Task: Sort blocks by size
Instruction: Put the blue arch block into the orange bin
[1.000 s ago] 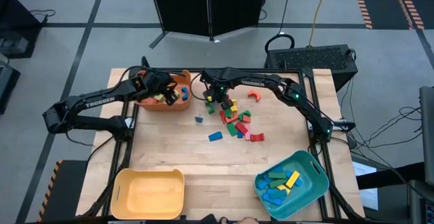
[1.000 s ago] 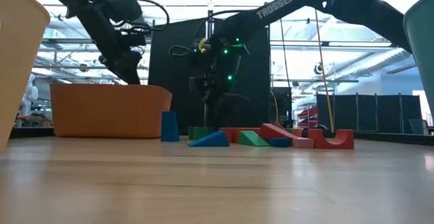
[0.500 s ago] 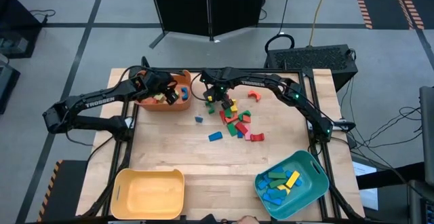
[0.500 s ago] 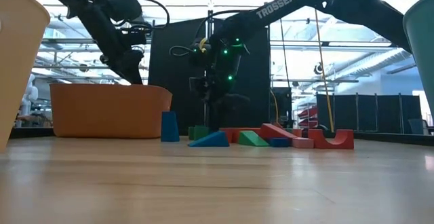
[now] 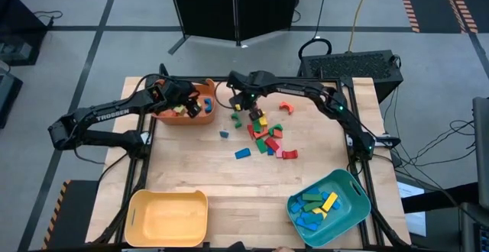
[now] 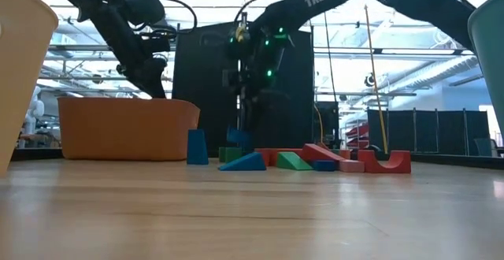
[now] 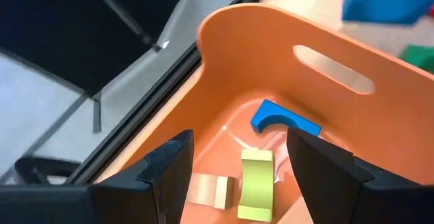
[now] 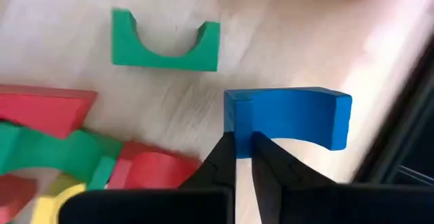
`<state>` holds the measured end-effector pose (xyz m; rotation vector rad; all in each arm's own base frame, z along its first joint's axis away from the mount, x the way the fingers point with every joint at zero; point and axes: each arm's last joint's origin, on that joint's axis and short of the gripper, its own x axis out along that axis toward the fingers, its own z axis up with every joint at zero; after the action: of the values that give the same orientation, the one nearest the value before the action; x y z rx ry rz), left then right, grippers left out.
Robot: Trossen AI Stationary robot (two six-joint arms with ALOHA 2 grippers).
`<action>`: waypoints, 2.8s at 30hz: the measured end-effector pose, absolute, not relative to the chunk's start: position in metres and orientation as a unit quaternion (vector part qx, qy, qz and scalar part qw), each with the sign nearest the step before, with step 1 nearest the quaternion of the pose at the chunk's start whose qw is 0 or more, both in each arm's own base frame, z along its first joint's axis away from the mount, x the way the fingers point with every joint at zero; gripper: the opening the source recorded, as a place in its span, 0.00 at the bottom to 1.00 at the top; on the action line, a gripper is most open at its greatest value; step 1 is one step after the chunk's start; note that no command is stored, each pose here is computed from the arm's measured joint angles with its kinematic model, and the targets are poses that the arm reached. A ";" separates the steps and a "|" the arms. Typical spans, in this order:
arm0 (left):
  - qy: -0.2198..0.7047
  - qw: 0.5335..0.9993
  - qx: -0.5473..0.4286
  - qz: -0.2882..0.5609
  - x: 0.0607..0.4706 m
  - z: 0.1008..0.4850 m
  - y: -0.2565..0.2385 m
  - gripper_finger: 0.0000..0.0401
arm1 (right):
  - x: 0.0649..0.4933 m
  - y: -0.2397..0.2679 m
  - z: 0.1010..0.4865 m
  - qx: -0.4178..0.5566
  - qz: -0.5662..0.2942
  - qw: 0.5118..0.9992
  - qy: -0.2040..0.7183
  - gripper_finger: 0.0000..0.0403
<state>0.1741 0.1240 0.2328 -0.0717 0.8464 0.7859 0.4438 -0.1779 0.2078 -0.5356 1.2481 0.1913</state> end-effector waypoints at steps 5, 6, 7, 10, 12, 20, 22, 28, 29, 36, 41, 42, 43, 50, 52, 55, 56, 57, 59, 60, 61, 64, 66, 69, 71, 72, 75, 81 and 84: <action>0.405 0.858 0.026 0.316 0.181 0.235 0.118 0.59 | 0.433 -0.174 0.242 -0.220 0.097 0.809 0.536 0.03; 0.403 0.861 0.041 0.306 0.183 0.236 0.117 0.59 | 0.431 -0.173 0.250 -0.214 0.101 0.818 0.525 0.03; 0.401 0.865 0.056 0.297 0.186 0.237 0.115 0.59 | 0.428 -0.173 0.257 -0.207 0.106 0.825 0.515 0.03; 0.389 0.876 0.091 0.270 0.193 0.239 0.107 0.59 | 0.421 -0.169 0.274 -0.186 0.124 0.844 0.487 0.03; 0.383 0.883 0.108 0.248 0.197 0.240 0.101 0.59 | 0.417 -0.168 0.283 -0.173 0.141 0.855 0.468 0.03; 0.329 0.910 0.163 0.191 0.213 0.249 0.083 0.59 | 0.414 -0.157 0.299 -0.147 0.190 0.876 0.418 0.03; 0.320 0.913 0.178 0.180 0.215 0.251 0.079 0.59 | 0.416 -0.154 0.299 -0.147 0.192 0.876 0.417 0.03; 0.315 0.910 0.235 0.132 0.221 0.252 0.063 0.59 | 0.420 -0.143 0.300 -0.149 0.222 0.877 0.400 0.04; 0.314 0.908 0.247 0.122 0.222 0.252 0.060 0.59 | 0.420 -0.141 0.300 -0.147 0.229 0.877 0.396 0.04; 0.295 0.900 0.311 0.080 0.227 0.255 0.045 0.59 | 0.425 -0.132 0.301 -0.154 0.243 0.879 0.381 0.05; 0.284 0.897 0.332 0.069 0.229 0.256 0.039 0.59 | 0.428 -0.123 0.302 -0.155 0.259 0.879 0.370 0.05; 0.283 0.896 0.335 0.068 0.229 0.257 0.039 0.59 | 0.428 -0.121 0.302 -0.156 0.260 0.878 0.370 0.05; 0.283 0.894 0.340 0.066 0.229 0.257 0.039 0.59 | 0.429 -0.120 0.302 -0.157 0.262 0.878 0.369 0.05; 0.288 0.887 0.356 0.056 0.230 0.255 0.038 0.59 | 0.431 -0.111 0.302 -0.162 0.270 0.874 0.369 0.05; 0.289 0.883 0.366 0.049 0.231 0.254 0.036 0.59 | 0.431 -0.111 0.302 -0.162 0.271 0.874 0.370 0.05; 0.290 0.878 0.379 0.039 0.233 0.253 0.034 0.59 | 0.431 -0.111 0.302 -0.161 0.272 0.875 0.367 0.05; 0.291 0.876 0.384 0.034 0.234 0.252 0.033 0.59 | 0.431 -0.111 0.302 -0.161 0.272 0.875 0.367 0.05; 0.294 0.873 0.389 0.029 0.234 0.250 0.032 0.59 | 0.431 -0.111 0.302 -0.161 0.273 0.875 0.367 0.05; 0.295 0.871 0.392 0.025 0.236 0.249 0.031 0.59 | 0.431 -0.110 0.302 -0.154 0.281 0.876 0.361 0.05; 0.289 0.872 0.394 0.027 0.238 0.249 0.030 0.59 | 0.431 -0.110 0.302 -0.152 0.284 0.877 0.357 0.05; 0.287 0.873 0.394 0.027 0.239 0.249 0.030 0.59 | 0.431 -0.110 0.303 -0.150 0.288 0.877 0.354 0.05; 0.283 0.873 0.395 0.032 0.240 0.249 0.030 0.59 | 0.431 -0.110 0.303 -0.150 0.289 0.878 0.352 0.05; 0.279 0.875 0.395 0.036 0.240 0.250 0.030 0.59 | 0.431 -0.110 0.303 -0.149 0.288 0.878 0.353 0.05; 0.281 0.874 0.394 0.043 0.240 0.250 0.031 0.56 | 0.431 -0.110 0.303 -0.148 0.288 0.878 0.353 0.05; 0.282 0.874 0.394 0.043 0.240 0.250 0.031 0.52 | 0.431 -0.110 0.303 -0.148 0.288 0.878 0.353 0.05; 0.282 0.874 0.393 0.043 0.240 0.250 0.031 0.50 | 0.431 -0.110 0.303 -0.148 0.288 0.878 0.353 0.05; 0.283 0.874 0.393 0.042 0.240 0.250 0.031 0.43 | 0.431 -0.110 0.303 -0.147 0.288 0.878 0.353 0.05; 0.286 0.873 0.394 0.040 0.240 0.249 0.031 0.36 | 0.431 -0.111 0.303 -0.142 0.286 0.879 0.355 0.05; 0.286 0.876 0.386 0.043 0.240 0.249 0.031 0.36 | 0.432 -0.111 0.303 -0.131 0.279 0.883 0.355 0.05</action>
<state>0.2396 0.0305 0.2491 0.8061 0.5974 0.0889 0.4320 -0.1110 0.3032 -0.2728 0.7397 0.5803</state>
